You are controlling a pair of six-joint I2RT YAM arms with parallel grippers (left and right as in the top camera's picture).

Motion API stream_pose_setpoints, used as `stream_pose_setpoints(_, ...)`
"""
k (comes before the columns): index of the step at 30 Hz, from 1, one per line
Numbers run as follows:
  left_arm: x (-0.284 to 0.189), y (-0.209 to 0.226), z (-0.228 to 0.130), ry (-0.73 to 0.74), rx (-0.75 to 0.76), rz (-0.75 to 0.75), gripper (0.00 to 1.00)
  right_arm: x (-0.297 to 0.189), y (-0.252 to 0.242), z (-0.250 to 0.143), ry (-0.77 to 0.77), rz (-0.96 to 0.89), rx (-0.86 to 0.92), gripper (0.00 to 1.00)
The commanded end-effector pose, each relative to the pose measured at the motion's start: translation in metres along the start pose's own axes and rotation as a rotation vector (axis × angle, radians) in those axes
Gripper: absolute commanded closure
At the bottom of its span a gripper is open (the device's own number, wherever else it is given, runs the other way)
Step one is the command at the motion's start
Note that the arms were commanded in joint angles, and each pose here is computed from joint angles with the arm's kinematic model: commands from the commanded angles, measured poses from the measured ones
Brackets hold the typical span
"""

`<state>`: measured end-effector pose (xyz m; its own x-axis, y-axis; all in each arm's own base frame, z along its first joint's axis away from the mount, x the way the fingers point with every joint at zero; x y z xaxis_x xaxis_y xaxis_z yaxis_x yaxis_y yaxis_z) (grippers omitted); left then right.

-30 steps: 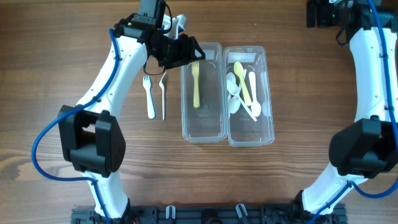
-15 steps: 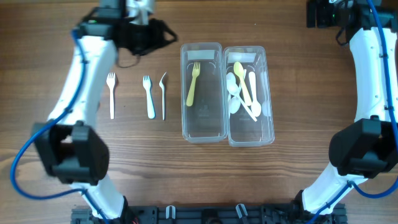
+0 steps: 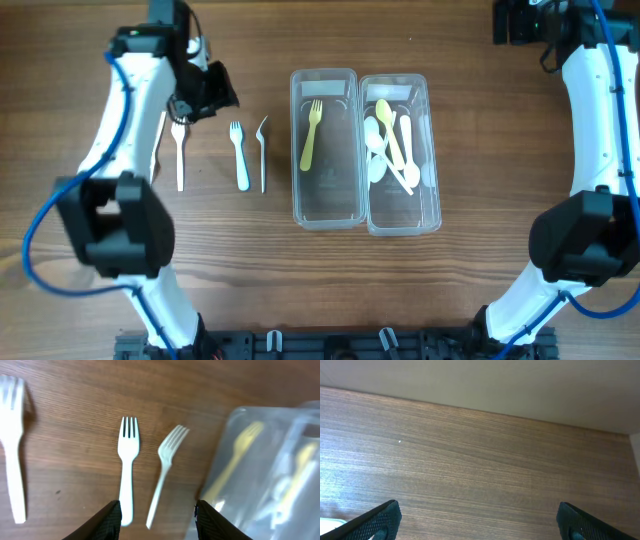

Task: Pack container
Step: 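Move the left gripper back over the blue fork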

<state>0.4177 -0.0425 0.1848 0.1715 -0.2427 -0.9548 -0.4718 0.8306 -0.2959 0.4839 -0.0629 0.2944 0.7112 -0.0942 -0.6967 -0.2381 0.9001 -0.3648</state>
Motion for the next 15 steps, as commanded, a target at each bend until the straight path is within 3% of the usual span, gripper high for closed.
stream_pose_setpoints(1,0.042,0.003,0.005,0.029,0.015,0.087,0.51,0.001,0.001,-0.001,0.007,-0.008,-0.011,0.0)
stream_pose_setpoints(9,0.078,0.02,0.017,0.004,0.017,0.229,0.52,0.001,0.001,-0.001,0.007,-0.008,-0.011,0.0)
stream_pose_setpoints(15,0.081,0.018,0.023,-0.032,0.026,0.228,0.55,0.001,0.001,-0.001,0.007,-0.008,-0.011,0.0)
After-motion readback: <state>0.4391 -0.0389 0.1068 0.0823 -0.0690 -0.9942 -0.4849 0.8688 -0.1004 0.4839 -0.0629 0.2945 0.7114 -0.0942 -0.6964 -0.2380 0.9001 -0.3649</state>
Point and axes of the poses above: each gripper's point midway between its finger pads, its own x axis out along the fingers, its own y axis along the line the jaws close on, z = x × y, the point moved 7 cm from there along -x, back along the fingers, and after that the axes turned 14 degrees about -x, right-handed, at the moved point
